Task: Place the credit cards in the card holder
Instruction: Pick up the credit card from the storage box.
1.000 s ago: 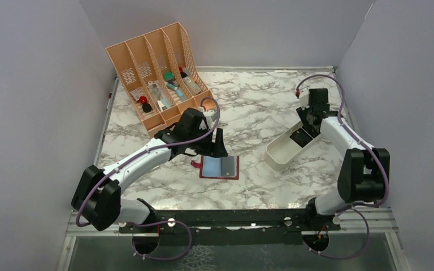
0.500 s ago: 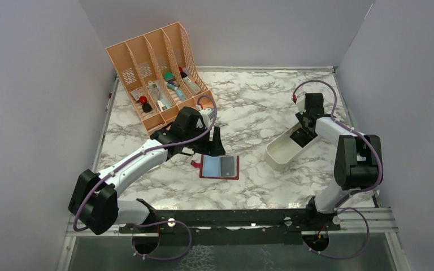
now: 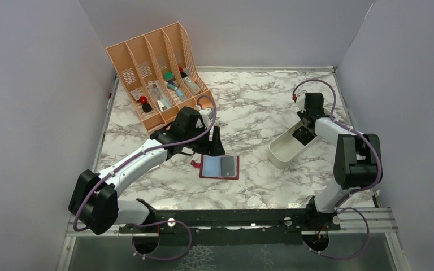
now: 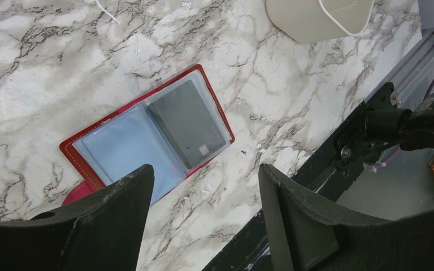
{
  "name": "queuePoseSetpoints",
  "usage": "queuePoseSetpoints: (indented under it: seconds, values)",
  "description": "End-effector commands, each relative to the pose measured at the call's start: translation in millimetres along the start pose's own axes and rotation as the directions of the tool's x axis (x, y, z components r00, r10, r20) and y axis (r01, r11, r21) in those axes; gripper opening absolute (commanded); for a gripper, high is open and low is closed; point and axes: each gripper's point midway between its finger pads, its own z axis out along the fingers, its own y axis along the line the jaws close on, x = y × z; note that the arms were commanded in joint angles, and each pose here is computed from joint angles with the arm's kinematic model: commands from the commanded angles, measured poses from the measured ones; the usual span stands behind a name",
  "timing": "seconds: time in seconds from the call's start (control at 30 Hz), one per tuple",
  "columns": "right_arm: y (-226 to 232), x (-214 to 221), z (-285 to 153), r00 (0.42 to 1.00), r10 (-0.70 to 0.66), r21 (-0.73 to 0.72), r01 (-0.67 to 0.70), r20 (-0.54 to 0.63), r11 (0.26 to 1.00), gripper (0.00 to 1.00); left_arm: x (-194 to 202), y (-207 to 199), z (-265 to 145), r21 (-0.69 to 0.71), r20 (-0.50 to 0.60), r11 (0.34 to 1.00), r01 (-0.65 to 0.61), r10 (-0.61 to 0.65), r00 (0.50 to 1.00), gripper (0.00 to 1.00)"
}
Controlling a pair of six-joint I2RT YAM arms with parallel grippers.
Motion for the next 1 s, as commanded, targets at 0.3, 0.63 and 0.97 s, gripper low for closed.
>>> queuePoseSetpoints:
  seconds: [0.3, 0.63, 0.97]
  values:
    - [-35.2, -21.9, -9.5, 0.996, 0.043, 0.11, -0.051, 0.077, 0.993, 0.41, -3.9, -3.3, -4.1, 0.016, 0.014, 1.0, -0.009, 0.009, 1.0, 0.71]
    - [-36.8, -24.8, -10.9, 0.995, 0.041, 0.11, -0.05, 0.089, 0.993, 0.29, -3.4, -2.4, -3.9, 0.012, 0.017, 1.0, -0.002, 0.002, 1.0, 0.71]
    - [-12.7, -37.8, -32.0, 0.992, 0.095, -0.079, -0.088, 0.088, 0.993, 0.04, -4.8, -3.6, -6.2, 0.014, 0.027, 1.0, -0.001, 0.0, 1.0, 0.71]
